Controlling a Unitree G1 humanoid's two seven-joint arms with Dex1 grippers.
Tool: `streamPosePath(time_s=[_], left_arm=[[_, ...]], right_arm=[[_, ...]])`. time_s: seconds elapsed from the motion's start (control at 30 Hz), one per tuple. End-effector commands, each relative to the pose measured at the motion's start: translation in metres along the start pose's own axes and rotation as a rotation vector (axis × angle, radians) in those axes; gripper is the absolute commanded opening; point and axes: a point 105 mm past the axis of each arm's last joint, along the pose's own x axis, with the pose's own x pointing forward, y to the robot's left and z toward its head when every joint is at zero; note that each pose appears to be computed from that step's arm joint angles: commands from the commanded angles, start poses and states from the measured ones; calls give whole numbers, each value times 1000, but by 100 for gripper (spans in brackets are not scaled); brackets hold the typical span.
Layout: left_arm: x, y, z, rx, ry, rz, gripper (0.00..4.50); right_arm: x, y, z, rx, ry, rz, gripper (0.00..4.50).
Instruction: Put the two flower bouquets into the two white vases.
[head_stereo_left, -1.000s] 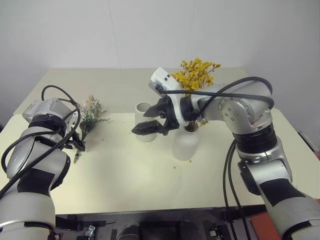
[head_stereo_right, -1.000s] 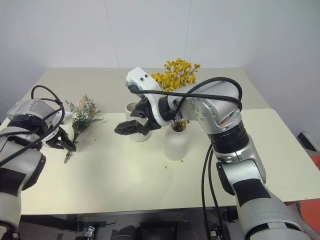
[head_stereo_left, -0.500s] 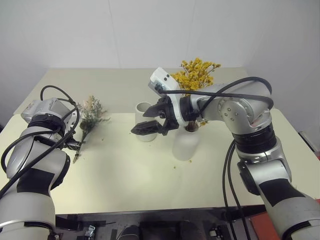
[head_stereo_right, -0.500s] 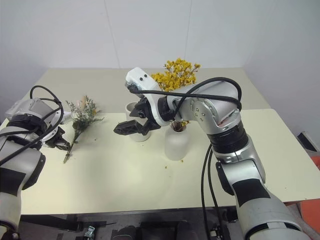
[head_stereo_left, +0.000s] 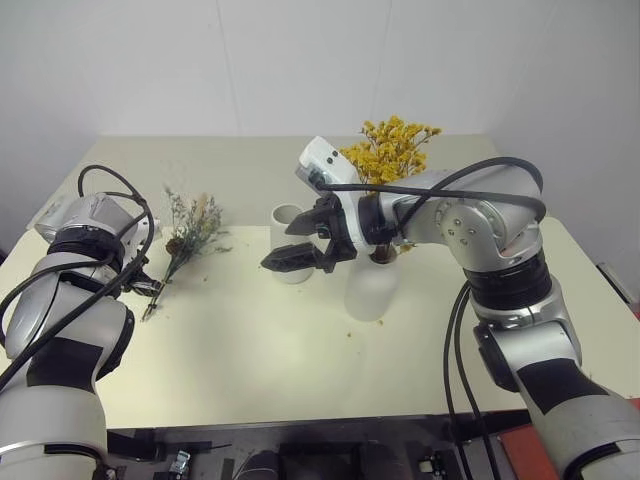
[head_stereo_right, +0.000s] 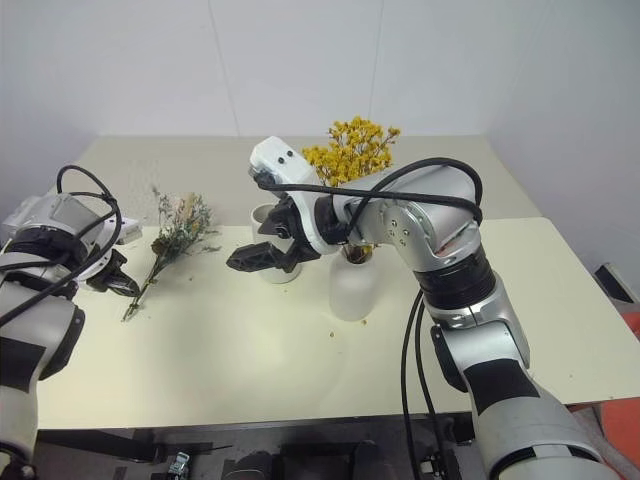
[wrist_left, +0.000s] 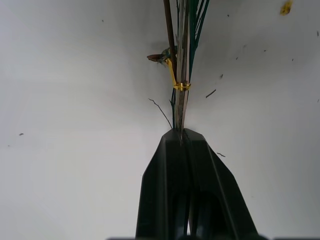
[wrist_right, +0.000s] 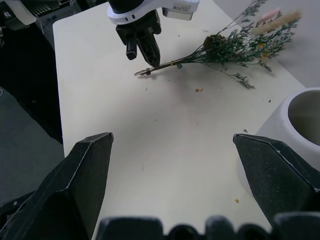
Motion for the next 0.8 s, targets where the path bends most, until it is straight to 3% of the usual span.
streamPosePath(time_s=[0.03, 0.47, 0.8], left_arm=[[-24, 4, 17, 17, -99, 36, 2], [-55, -6, 51, 107, -279, 102, 2], [-60, -12, 53, 94, -307, 70, 2]], right_arm=[[-7, 3, 10, -34, -53, -5, 450], [-9, -1, 12, -36, -67, -24, 450], [-10, -2, 11, -37, -66, -28, 450]])
